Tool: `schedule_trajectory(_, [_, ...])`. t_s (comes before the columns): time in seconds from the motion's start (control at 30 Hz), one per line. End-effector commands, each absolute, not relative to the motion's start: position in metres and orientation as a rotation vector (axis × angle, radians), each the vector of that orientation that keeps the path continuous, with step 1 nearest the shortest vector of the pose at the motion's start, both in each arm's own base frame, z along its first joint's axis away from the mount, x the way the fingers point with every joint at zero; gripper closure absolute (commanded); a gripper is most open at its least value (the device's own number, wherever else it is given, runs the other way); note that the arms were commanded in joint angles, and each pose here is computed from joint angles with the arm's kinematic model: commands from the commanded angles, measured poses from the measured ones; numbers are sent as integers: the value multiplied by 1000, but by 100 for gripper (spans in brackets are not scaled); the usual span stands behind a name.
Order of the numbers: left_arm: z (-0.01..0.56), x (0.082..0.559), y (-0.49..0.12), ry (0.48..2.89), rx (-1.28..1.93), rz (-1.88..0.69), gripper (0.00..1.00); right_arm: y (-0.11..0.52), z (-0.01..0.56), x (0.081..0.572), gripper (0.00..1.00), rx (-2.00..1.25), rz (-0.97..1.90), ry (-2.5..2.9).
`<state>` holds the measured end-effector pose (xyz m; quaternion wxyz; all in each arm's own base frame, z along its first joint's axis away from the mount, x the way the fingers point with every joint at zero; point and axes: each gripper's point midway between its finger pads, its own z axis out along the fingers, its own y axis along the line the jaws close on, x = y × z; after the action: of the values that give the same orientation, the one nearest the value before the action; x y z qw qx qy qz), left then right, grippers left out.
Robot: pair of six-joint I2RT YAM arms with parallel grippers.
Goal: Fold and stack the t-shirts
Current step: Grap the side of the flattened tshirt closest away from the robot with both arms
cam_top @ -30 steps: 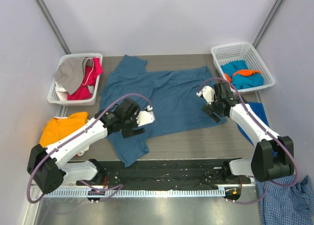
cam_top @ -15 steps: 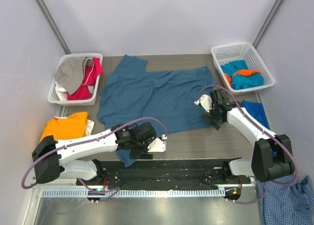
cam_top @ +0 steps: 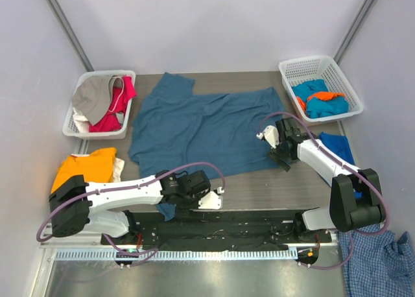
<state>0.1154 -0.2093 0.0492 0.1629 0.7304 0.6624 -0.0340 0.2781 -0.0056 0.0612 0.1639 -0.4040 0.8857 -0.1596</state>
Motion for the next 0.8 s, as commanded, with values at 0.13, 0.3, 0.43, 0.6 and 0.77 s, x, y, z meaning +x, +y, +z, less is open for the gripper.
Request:
schedule_trajectory(0.13, [44, 114, -225, 1865, 2060, -145, 19, -6, 70, 290, 19, -1113, -494, 2480])
schedule_trajectory(0.3, [32, 117, -218, 1871, 2069, -98, 31, -5, 69, 288, 19, -1116, -491, 2472])
schedule_trajectory(0.43, [24, 120, -214, 1865, 2078, -60, 50, -6, 69, 288, 20, -1115, -496, 2472])
schedule_trajectory(0.6, [22, 126, -210, 1863, 2080, -3, 83, -11, 63, 284, 20, -1143, -529, 2471])
schedule_trajectory(0.77, [26, 131, -204, 1848, 2053, 39, 100, -8, 58, 277, 20, -1169, -488, 2476])
